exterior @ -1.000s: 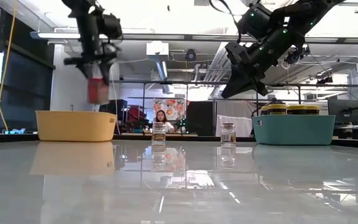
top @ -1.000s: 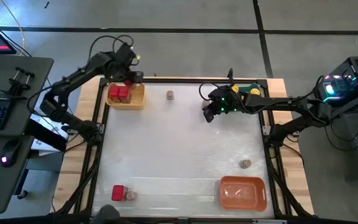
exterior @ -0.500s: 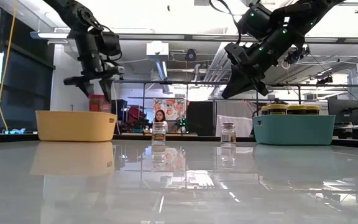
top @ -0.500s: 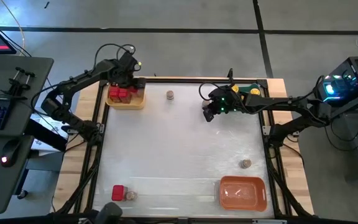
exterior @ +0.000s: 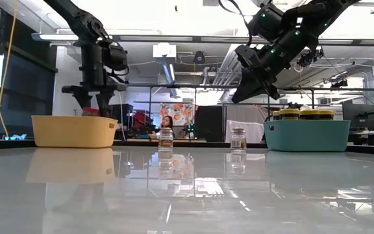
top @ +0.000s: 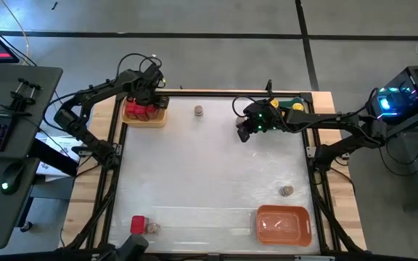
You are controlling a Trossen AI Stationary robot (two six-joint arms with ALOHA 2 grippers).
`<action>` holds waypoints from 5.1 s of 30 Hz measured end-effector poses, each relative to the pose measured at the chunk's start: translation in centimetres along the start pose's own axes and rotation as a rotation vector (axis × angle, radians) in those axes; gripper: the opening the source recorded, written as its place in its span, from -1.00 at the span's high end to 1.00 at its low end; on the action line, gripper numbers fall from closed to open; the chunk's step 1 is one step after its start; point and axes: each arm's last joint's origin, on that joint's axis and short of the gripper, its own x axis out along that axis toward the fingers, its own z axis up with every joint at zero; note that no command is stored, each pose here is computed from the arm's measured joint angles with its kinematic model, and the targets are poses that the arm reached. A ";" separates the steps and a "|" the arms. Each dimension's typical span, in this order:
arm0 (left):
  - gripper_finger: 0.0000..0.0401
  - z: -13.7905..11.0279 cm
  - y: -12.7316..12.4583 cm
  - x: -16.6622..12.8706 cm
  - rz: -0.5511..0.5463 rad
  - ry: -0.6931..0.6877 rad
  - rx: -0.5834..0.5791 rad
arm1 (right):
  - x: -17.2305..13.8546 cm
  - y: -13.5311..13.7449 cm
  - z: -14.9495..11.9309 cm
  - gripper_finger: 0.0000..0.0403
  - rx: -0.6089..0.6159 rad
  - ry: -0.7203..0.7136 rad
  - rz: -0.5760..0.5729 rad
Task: Sort spices by type
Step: Put the top red seasoning can into the yellow bin, then stack the red seasoning can on the red seasoning can in the yellow bin
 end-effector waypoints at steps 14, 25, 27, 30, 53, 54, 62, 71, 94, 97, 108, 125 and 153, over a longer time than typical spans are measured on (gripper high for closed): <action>-0.55 0.1 0.2 -0.1 -0.001 0.002 -0.004 | 0.0 0.0 0.0 1.00 0.015 0.002 0.003; -0.49 1.7 0.0 -4.9 -0.113 -0.166 0.093 | 0.0 0.0 0.0 1.00 0.015 0.002 0.003; -0.31 1.4 -0.9 -4.5 -0.180 -0.132 0.201 | 0.0 0.0 0.0 1.00 0.015 0.002 0.003; 0.18 0.9 -2.1 -3.6 -0.155 -0.086 0.340 | 0.0 0.0 0.0 1.00 0.015 0.001 0.003; 1.00 2.0 -3.1 1.1 -0.049 0.013 1.096 | 0.0 0.0 0.0 1.00 0.072 -0.004 0.003; 1.00 2.0 -3.2 1.3 -0.050 0.024 1.093 | 0.0 0.0 0.0 1.00 0.076 -0.004 0.002; 1.00 1.9 -3.1 2.2 0.012 0.089 1.115 | 0.0 0.0 0.0 1.00 0.074 -0.004 0.002; 1.00 0.7 -2.8 1.8 0.048 0.215 1.113 | 0.0 0.0 0.1 1.00 0.068 -0.016 -0.018; 1.00 0.7 -4.3 1.2 0.055 0.152 1.105 | 0.0 -0.1 0.1 1.00 0.050 -0.020 -0.029; 1.00 1.5 -4.6 0.2 0.057 0.104 1.100 | 0.0 -0.1 0.1 1.00 0.050 -0.021 -0.028; 1.00 2.0 -5.6 -2.6 -0.178 0.079 0.790 | 0.0 -0.1 0.1 1.00 0.050 -0.020 -0.028; 1.00 -22.7 -7.2 -9.0 -0.468 0.033 0.501 | 0.0 0.0 0.1 1.00 0.046 -0.017 -0.010; -0.07 -34.2 -4.9 -6.7 -0.261 0.386 0.624 | -1.0 8.1 -4.4 -0.33 0.405 0.233 0.284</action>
